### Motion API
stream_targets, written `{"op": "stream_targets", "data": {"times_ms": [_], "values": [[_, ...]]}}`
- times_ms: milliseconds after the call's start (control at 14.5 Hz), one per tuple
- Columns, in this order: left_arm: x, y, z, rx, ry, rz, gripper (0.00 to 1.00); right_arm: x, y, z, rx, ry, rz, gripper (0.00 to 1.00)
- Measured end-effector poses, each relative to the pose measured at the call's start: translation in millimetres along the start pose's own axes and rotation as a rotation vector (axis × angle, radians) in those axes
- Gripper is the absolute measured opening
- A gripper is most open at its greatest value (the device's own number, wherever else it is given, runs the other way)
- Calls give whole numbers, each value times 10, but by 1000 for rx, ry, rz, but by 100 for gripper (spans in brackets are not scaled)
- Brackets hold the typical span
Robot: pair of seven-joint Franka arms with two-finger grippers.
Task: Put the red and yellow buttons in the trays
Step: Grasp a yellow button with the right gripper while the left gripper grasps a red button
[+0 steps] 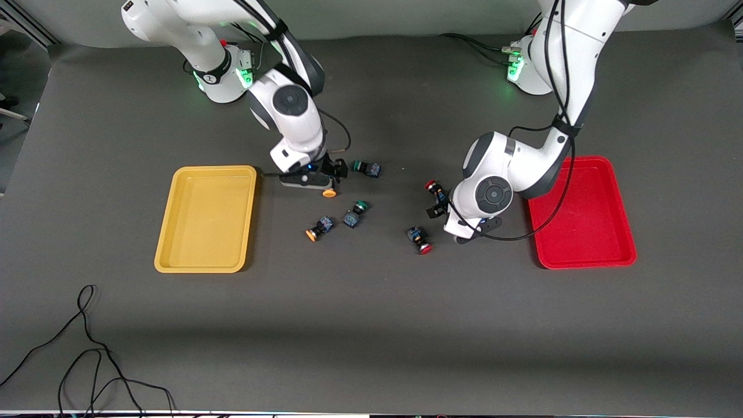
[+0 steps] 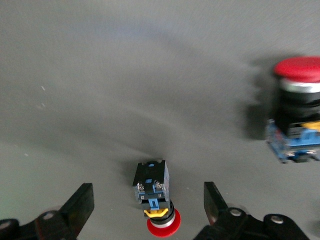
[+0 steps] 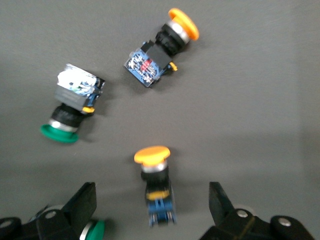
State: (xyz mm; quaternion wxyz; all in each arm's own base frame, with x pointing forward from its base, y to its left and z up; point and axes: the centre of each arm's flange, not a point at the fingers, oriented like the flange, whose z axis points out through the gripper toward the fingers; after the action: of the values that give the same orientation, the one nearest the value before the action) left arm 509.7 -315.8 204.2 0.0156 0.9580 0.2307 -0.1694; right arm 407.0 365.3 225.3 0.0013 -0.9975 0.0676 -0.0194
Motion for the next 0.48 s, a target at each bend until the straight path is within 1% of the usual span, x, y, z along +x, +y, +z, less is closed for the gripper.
{"op": "stream_targets", "data": {"times_ms": [138,277,346,415,484], "values": [[-86,23,203,-1,6,-16,95,-28,8,357,0,-3,-5,100],[-187,54,393,-8,24,-24,96,-45,18,529,-9,-12,-6,100],[-221,55,458,-6,25,-27,93,-45,17,549,-11,-14,-6,98],[-233,53,475,-3,24,-30,92,-41,12,545,-10,-13,-6,95],[-226,51,466,-4,25,-33,83,-35,5,537,-8,-11,-6,86]]}}
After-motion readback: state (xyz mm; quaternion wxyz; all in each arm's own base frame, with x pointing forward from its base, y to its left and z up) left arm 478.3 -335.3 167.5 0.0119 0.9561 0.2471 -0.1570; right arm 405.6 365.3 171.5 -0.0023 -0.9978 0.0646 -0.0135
